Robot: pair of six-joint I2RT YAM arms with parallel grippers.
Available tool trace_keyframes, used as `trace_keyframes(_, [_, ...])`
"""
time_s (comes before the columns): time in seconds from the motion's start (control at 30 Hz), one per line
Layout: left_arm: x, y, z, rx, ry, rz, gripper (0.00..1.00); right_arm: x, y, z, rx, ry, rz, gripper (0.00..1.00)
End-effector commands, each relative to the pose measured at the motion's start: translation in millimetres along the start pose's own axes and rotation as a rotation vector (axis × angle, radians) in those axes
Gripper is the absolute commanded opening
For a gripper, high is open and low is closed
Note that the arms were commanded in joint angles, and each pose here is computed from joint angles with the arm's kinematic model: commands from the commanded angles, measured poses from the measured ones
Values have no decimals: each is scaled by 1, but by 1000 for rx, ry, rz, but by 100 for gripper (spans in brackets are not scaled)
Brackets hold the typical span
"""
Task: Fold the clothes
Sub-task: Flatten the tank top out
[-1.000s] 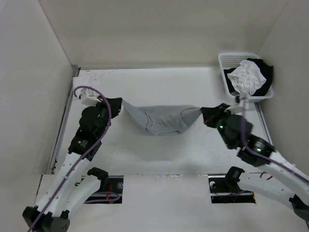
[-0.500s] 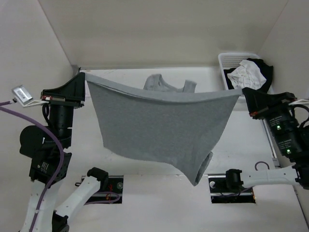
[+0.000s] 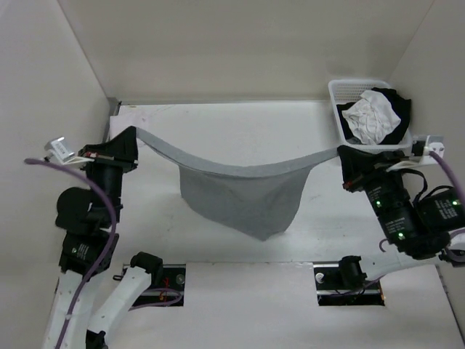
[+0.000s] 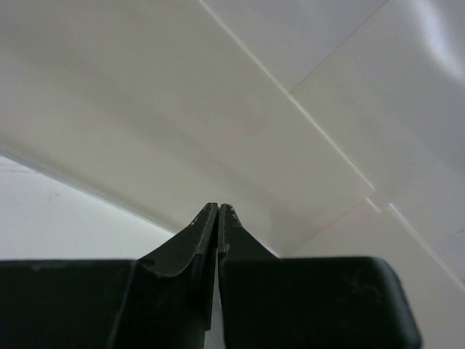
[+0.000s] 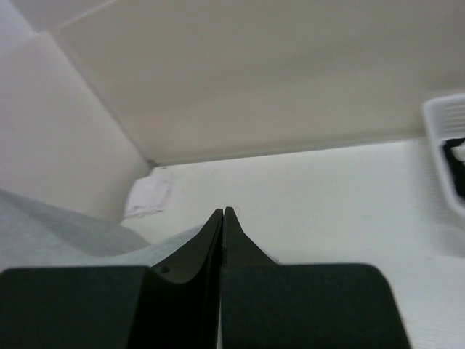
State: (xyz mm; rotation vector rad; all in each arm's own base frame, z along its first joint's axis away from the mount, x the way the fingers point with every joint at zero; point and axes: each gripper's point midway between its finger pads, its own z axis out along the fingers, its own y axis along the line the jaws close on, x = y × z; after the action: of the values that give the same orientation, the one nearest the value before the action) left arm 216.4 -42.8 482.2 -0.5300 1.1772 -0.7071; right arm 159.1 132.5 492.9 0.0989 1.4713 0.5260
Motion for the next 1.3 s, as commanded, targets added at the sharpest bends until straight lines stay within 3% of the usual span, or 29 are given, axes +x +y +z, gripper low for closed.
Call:
trace_keyframes(0.0, [66,51,41,-134,92,50,0,-11,-19,17,113,-112,-50,0])
trace_keyframes(0.1, [99,77,81,-209,111,45,0,-6,-15,50,179,-186,-194,0])
trace_keyframes(0.2, [113,80,125,-226,123,26,0,14,5,100,128,-165,-283,0])
trace_keyframes(0.33, [113,69,179,-209,120,3,0,32,-7,183,55,-45,-198,0])
trace_keyframes(0.43, [97,59,224,-184,92,-12,0,5,-27,243,-1,-43,-104,0])
trace_keyframes(0.57, [61,39,273,-112,49,-25,0,-61,-45,285,40,-119,-98,0])
trace_keyframes(0.77, [-15,6,297,3,-57,-57,0,-150,-5,275,-59,-297,-69,0])
trace_keyframes(0.93, [-62,-14,292,62,-138,-18,0,-158,-4,261,-65,-304,-62,0])
trace_keyframes(1.1, [-64,-27,277,104,-129,23,0,-145,-18,236,-10,-247,-74,0])
trace_keyframes(1.27, [-13,-8,229,83,-104,70,0,-90,-39,195,6,-215,-84,0])
